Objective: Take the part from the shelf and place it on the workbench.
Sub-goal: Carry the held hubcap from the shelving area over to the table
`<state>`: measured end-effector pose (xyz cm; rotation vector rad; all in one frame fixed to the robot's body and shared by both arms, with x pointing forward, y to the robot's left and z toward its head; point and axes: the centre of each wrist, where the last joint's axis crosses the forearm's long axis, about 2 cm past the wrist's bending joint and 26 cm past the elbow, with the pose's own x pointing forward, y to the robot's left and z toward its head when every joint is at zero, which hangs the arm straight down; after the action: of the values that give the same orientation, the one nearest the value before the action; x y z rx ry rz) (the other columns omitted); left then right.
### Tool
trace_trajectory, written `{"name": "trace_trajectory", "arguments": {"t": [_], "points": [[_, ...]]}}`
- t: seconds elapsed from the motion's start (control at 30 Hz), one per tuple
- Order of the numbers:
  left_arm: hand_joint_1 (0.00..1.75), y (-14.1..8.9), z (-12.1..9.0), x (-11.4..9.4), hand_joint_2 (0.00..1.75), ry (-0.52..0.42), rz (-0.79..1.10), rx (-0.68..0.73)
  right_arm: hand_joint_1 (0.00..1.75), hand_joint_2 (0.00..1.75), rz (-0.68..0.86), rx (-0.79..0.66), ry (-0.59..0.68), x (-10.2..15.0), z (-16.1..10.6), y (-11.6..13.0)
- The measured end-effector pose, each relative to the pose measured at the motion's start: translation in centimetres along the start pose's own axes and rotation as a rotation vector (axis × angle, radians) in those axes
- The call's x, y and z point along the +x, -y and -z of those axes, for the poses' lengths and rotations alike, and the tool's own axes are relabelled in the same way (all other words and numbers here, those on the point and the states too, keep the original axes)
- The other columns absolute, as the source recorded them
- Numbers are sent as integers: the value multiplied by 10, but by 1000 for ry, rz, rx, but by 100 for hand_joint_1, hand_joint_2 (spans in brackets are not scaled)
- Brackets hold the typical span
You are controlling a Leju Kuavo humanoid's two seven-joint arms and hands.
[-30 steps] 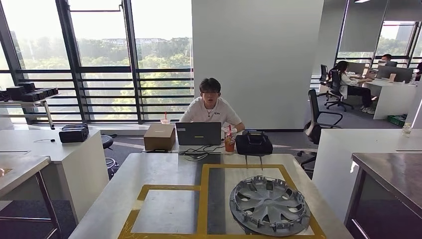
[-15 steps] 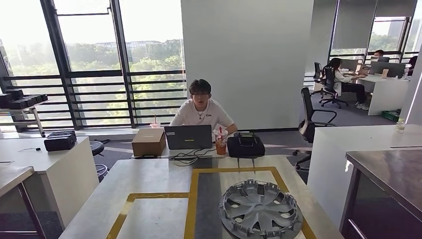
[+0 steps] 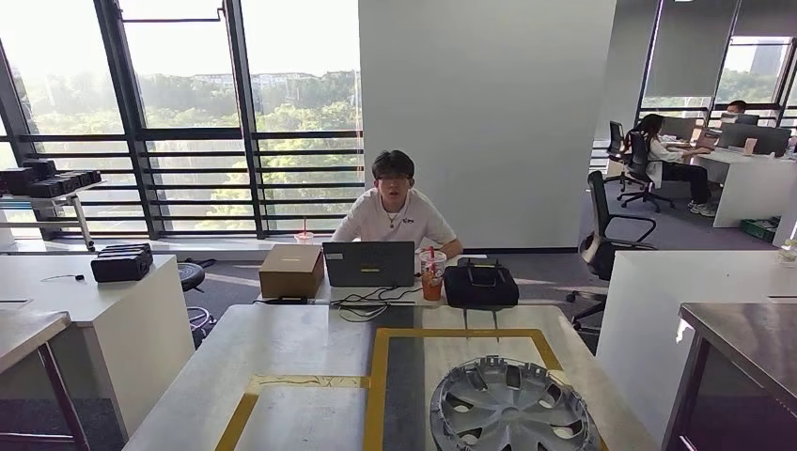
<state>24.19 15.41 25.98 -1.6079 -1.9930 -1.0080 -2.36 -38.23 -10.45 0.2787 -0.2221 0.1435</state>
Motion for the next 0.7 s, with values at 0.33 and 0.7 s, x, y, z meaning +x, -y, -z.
{"name": "trace_trajectory", "arguments": {"t": [0.33, 0.7], "points": [[175, 0, 2, 0, 175, 0, 5, 0, 0, 0, 18, -11, -4, 0, 0, 0], [175, -1, 3, 1, 175, 34, 31, 28, 0, 0, 4, -59, -8, -2, -6, 12]]}}
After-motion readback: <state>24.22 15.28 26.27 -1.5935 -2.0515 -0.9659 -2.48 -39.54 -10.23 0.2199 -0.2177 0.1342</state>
